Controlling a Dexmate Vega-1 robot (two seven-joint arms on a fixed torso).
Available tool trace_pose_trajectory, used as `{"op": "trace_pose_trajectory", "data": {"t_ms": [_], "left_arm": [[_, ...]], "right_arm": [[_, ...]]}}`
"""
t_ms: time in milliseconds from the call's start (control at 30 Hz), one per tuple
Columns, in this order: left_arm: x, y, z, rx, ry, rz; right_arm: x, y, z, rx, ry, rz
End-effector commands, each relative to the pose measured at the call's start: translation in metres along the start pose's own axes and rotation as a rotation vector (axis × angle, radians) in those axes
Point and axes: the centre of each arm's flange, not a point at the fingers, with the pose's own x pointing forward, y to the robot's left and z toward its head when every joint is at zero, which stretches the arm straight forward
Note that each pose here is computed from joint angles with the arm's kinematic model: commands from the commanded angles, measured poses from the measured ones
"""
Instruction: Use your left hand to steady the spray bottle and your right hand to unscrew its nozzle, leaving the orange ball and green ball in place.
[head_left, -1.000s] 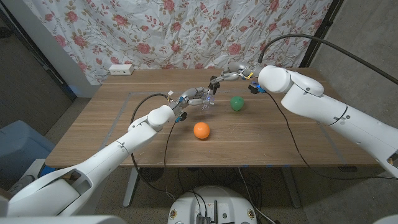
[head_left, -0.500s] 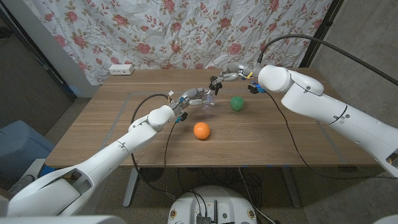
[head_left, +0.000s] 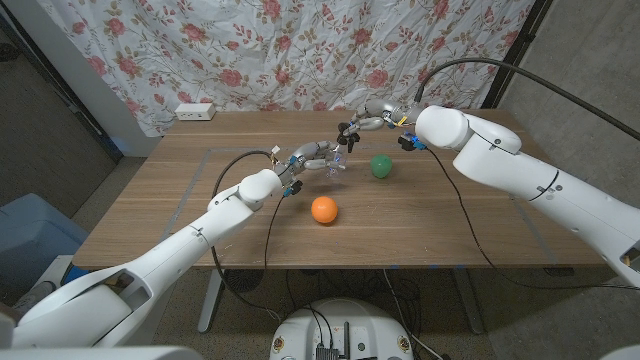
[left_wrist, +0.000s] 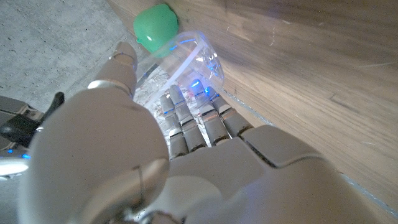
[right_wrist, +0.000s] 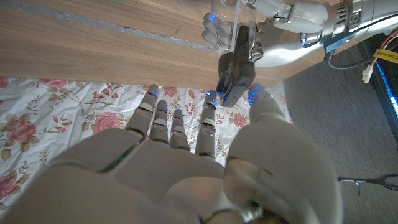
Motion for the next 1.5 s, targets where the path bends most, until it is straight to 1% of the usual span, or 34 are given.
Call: {"op": "trace_pose_trajectory", "data": {"t_ms": [33,333,500,600,733,967,1133,1300,1400,1500], "left_arm": [[0.005,-0.001,0.000,-0.001,-0.006,-0.013],[0.006,-0.001,0.000,-0.001,-0.004,-0.018],[0.005,-0.004,0.000,-0.006,-0.001,-0.015],[0.004,-0.005,0.000,-0.009,0.000,-0.013],[0.004,-0.006,0.000,-0.009,0.001,-0.013],[0.002,-0.006,0.000,-0.010,0.002,-0.014],[0.001,-0.006,0.000,-0.010,0.002,-0.013],[0.001,-0.006,0.001,-0.010,0.000,-0.013],[0.000,-0.006,0.001,-0.011,-0.001,-0.013],[0.000,-0.006,0.001,-0.012,-0.001,-0.014]], "right_arm": [[-0.001,-0.001,0.001,0.014,-0.020,-0.029],[-0.001,-0.002,-0.003,0.042,-0.026,-0.011],[-0.002,-0.003,-0.007,0.073,-0.033,-0.002],[-0.001,-0.004,-0.010,0.107,-0.047,0.008],[-0.001,-0.003,-0.013,0.137,-0.059,0.002],[-0.001,-0.003,-0.014,0.141,-0.058,-0.002],[0.000,-0.002,-0.015,0.158,-0.059,-0.015],[-0.001,0.000,-0.015,0.178,-0.071,-0.051],[-0.001,0.002,-0.015,0.196,-0.083,-0.088],[-0.001,0.003,-0.015,0.196,-0.087,-0.098]]}}
